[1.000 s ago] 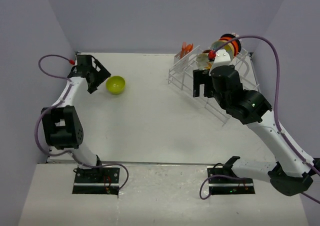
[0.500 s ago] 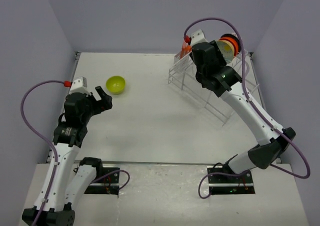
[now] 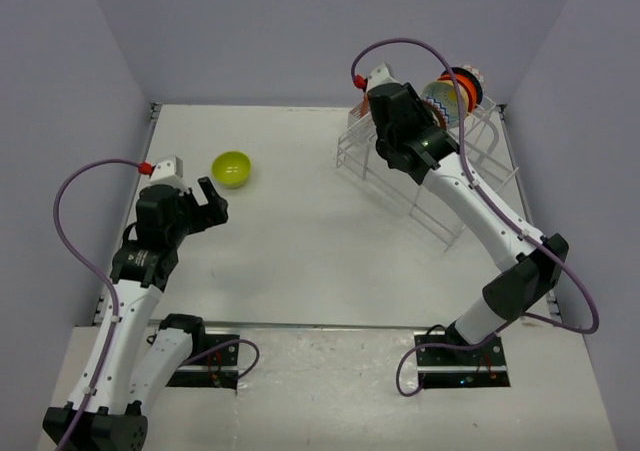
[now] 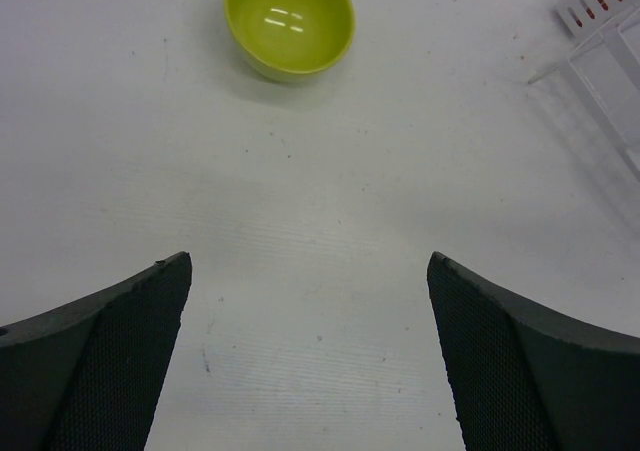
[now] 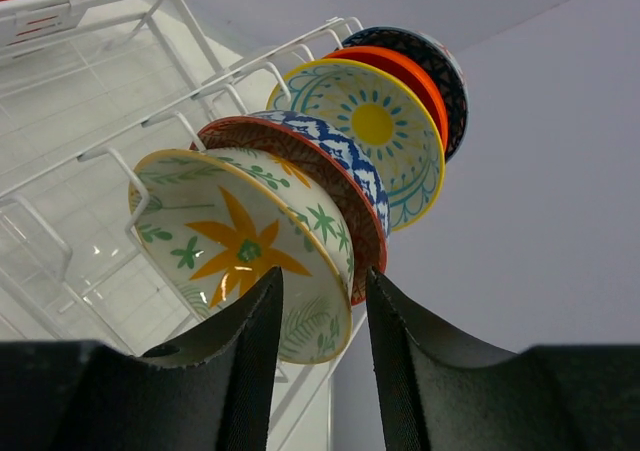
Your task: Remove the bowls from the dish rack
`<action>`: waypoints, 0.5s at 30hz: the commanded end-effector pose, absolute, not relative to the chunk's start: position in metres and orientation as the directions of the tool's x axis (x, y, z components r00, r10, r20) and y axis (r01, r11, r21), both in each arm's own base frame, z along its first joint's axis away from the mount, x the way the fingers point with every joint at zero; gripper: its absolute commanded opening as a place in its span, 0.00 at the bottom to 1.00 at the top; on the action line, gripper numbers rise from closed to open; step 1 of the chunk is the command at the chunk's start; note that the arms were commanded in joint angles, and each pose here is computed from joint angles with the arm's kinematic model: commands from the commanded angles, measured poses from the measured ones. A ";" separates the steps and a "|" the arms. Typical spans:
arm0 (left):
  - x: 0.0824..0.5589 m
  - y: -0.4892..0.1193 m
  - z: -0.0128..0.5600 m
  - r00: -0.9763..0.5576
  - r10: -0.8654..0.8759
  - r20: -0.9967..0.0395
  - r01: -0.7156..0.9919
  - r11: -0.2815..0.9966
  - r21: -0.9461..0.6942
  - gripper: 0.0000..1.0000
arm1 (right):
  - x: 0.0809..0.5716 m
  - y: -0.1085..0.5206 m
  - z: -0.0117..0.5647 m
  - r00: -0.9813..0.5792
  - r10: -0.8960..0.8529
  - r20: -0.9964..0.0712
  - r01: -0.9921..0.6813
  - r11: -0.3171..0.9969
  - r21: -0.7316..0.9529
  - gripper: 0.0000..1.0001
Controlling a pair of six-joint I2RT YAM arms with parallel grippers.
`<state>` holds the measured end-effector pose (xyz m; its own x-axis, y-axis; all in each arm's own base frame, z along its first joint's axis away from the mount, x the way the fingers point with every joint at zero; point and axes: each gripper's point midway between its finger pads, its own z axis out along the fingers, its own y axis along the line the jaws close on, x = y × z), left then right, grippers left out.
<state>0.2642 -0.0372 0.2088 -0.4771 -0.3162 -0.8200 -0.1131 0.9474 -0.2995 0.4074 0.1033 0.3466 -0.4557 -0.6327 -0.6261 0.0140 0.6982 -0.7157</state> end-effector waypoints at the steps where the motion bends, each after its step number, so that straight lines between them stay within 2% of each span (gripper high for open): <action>1: 0.268 -0.039 0.226 -0.423 -0.295 -0.857 -0.067 0.953 -0.295 1.00 | 0.412 0.096 0.354 -0.447 -0.616 -0.649 0.079 0.696 -0.714 0.40; 15: 0.268 -0.042 0.226 -0.427 -0.288 -0.857 -0.046 0.954 -0.297 1.00 | 0.419 0.090 0.343 -0.431 -0.626 -0.650 0.150 0.661 -0.735 0.24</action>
